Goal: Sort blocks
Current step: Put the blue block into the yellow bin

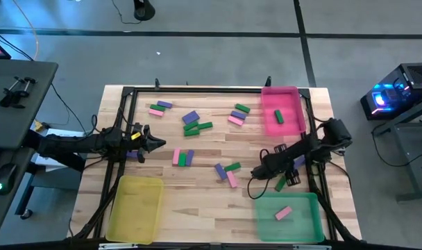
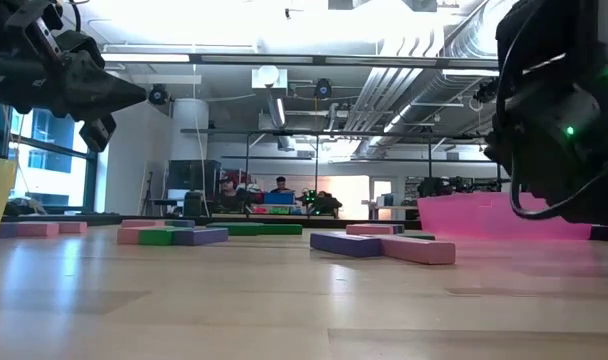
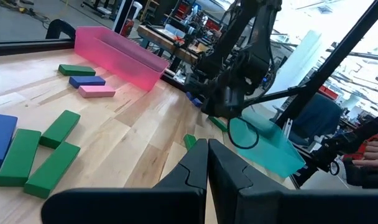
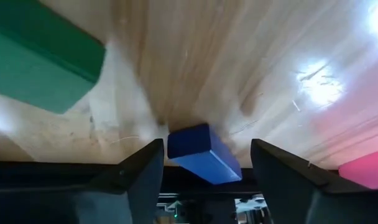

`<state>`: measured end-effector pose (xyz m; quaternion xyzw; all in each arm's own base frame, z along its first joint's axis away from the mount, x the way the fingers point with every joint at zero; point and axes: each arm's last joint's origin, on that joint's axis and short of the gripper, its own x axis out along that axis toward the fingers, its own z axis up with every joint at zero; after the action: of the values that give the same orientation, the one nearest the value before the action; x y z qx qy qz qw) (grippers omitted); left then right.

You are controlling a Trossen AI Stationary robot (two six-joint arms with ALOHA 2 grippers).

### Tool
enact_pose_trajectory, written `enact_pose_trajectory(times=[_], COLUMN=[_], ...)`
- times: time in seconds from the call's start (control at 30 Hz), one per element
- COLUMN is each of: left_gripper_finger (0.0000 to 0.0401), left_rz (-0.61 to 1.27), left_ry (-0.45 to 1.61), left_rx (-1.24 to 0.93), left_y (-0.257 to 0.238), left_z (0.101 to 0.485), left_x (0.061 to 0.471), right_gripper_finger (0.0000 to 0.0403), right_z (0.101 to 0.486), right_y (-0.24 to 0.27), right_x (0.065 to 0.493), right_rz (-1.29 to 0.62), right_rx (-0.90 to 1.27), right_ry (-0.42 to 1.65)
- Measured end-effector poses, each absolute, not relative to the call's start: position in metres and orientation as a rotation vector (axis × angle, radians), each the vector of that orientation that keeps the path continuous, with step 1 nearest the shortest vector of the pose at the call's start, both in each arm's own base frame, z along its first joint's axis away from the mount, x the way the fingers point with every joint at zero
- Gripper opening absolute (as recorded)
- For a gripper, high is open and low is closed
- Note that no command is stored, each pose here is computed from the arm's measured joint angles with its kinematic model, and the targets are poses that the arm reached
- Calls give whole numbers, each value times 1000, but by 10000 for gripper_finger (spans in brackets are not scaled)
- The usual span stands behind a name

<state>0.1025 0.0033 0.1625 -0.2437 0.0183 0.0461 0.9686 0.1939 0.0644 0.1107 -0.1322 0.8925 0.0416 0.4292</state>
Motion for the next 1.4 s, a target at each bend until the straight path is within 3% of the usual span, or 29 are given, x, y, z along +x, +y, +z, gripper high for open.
enact_pose_trajectory(times=[0.27,0.57,0.7,0.87,1.07,1.23,1.4], left_gripper_finger=[0,0,0,0,0,0,0], left_rz=[93,93,93,93,136,171,75], left_ry=[38,38,38,39,14,-91,-226], left_rx=[-493,-493,-493,-485,-391,-352,-189], left_y=[3,3,3,3,5,6,1], left_z=[162,162,162,162,164,174,189], left_x=[103,103,103,103,102,102,102], right_gripper_finger=[198,71,71,71,71,71,71], right_z=[97,96,102,122,153,178,193], right_y=[60,61,63,68,69,73,79], right_x=[180,179,187,202,218,234,252], right_rz=[41,-79,-165,-216,-296,-281,-230], right_rx=[-318,-297,-307,-322,-205,-169,-181], right_ry=[2288,2259,2199,1923,1444,1005,631])
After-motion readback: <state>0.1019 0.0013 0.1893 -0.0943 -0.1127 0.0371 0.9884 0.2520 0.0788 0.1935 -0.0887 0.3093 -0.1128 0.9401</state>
